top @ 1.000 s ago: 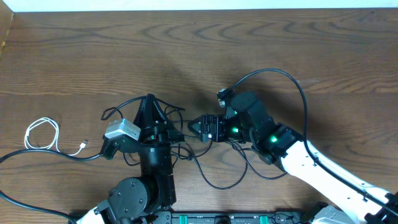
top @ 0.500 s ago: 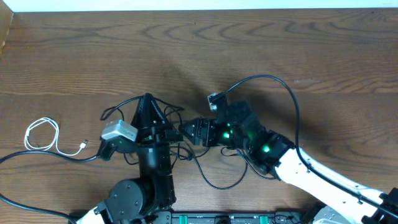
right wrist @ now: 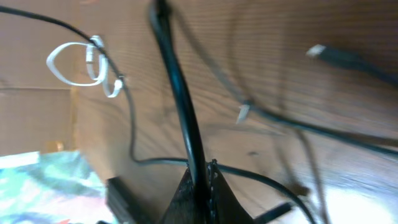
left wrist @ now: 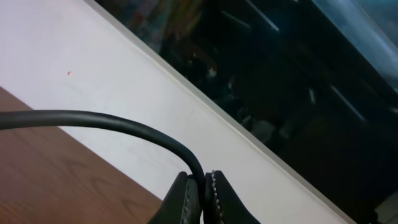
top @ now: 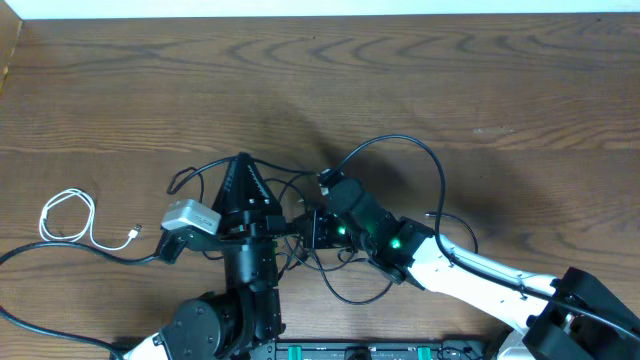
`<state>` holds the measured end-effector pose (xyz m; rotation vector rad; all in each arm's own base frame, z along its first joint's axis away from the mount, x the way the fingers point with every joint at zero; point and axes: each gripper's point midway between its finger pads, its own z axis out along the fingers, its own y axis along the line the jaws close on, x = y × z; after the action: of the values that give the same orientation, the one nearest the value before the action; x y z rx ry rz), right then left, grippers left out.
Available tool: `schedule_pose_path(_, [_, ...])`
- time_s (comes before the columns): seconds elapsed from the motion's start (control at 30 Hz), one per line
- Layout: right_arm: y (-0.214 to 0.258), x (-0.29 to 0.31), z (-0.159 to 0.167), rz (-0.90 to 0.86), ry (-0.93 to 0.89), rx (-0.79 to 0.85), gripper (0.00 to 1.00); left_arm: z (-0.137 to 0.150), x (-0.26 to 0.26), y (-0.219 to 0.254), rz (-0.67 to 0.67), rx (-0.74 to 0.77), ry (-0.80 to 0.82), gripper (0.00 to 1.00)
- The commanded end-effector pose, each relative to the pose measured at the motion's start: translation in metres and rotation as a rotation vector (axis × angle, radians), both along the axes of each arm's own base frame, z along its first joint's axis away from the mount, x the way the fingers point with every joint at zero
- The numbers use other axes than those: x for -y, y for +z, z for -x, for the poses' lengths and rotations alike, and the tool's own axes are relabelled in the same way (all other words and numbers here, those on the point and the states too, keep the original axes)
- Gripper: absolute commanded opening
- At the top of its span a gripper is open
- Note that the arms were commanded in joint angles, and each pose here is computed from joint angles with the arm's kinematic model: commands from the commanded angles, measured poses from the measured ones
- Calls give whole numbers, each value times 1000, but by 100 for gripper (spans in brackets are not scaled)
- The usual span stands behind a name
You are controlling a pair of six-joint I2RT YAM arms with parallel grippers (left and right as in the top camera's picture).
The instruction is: Untangle cables
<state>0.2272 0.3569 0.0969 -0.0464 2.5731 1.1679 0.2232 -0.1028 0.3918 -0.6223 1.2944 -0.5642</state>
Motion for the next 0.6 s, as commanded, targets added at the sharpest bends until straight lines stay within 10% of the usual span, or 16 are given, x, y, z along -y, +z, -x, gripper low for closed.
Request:
schedule_pose_path(0.0, [-13, 23, -18, 106, -74, 51, 1, 5, -24, 0, 5, -39, 115, 8])
schedule_pose_path(0.57, [-8, 255, -91, 491, -624, 0, 1, 27, -75, 43, 96, 64, 213, 8])
